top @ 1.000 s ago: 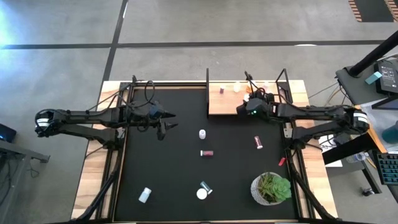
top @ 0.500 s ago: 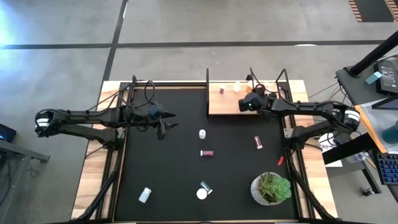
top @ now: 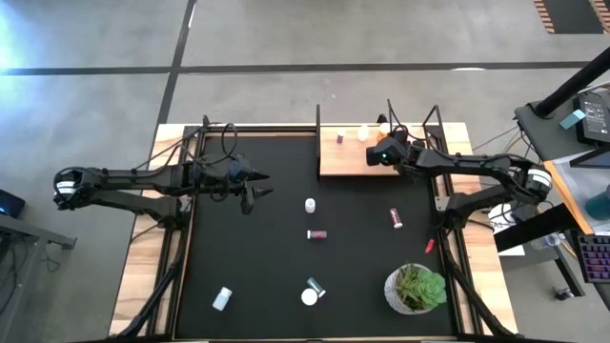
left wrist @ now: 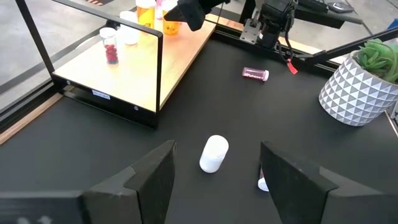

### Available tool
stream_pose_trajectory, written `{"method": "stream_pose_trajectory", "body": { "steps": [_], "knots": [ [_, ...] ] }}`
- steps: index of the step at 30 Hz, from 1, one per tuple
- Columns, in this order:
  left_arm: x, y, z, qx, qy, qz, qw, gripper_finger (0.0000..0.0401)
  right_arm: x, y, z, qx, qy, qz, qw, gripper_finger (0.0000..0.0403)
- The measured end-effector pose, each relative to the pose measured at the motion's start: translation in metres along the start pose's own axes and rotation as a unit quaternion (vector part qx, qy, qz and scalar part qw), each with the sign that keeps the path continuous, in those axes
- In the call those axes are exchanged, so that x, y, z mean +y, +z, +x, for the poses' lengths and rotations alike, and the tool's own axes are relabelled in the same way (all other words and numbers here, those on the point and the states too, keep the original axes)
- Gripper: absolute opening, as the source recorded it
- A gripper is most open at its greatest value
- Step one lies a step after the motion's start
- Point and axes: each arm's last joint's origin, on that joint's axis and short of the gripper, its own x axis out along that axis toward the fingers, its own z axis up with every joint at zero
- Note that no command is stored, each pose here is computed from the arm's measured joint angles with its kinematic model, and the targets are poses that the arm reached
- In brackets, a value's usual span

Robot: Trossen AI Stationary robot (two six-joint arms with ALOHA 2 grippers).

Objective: Pick and place medicine bottles onto shelf by color
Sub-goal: Put the top orange pill bottle on the shelf aligned with the other orange pill bottle

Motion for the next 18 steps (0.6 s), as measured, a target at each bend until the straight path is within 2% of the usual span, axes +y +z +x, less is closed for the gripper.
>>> {"method": "stream_pose_trajectory", "body": {
  "steps": [18],
  "knots": [
    [0.0000,0.0000,0.0000,0.000,0.000,-0.001,1.000,0.0215,-0.0003,0.0002,0.0005,0.003,0.002,0.001,1.000,0.0196]
  ]
}}
